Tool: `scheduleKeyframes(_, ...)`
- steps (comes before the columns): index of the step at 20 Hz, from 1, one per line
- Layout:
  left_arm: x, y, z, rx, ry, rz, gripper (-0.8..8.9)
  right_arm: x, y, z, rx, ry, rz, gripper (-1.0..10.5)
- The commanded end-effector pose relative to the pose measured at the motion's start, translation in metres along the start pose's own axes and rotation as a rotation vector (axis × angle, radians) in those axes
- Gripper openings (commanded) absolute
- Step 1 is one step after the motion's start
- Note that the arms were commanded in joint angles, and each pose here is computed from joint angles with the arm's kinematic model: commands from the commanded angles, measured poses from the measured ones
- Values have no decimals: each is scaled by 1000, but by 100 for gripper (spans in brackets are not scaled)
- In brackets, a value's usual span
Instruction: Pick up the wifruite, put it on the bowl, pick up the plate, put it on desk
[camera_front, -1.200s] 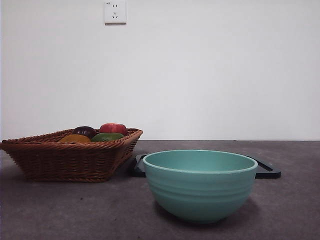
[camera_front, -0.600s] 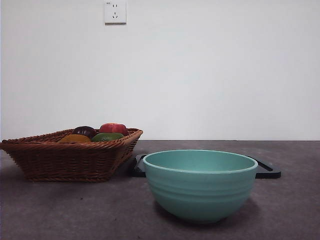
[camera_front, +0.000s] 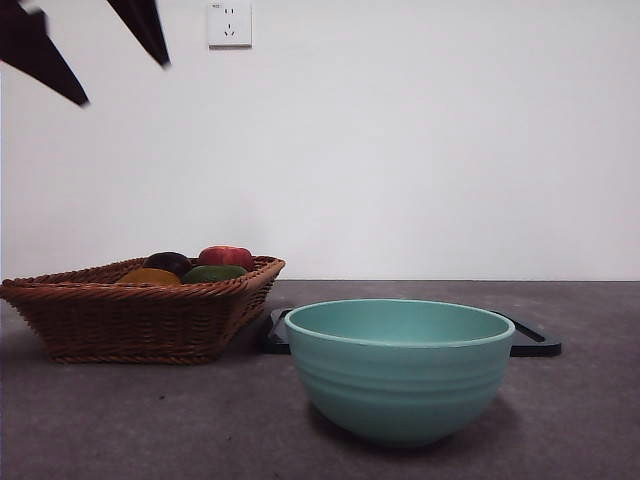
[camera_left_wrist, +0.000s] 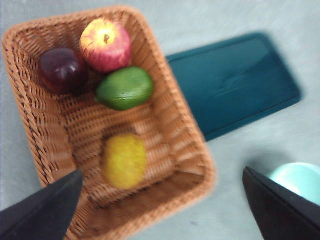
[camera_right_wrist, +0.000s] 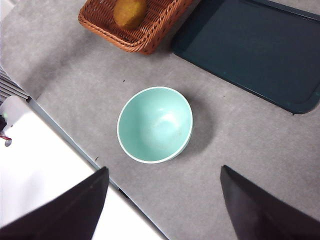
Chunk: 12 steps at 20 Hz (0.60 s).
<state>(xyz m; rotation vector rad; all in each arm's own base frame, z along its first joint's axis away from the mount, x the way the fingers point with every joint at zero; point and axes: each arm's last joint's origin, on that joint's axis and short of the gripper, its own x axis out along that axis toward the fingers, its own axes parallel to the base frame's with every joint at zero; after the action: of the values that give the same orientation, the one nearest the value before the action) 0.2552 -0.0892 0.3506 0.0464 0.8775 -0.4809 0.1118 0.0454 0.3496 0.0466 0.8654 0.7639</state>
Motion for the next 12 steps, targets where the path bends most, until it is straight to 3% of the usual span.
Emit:
scheduleKeyframes(1,27,0,10,54,53,29,496,-4,2,4,-7,-20,0,355)
scheduleKeyframes(12,154,20,-9,78,372,92,496,-4,2,4,-6,-20,0,355)
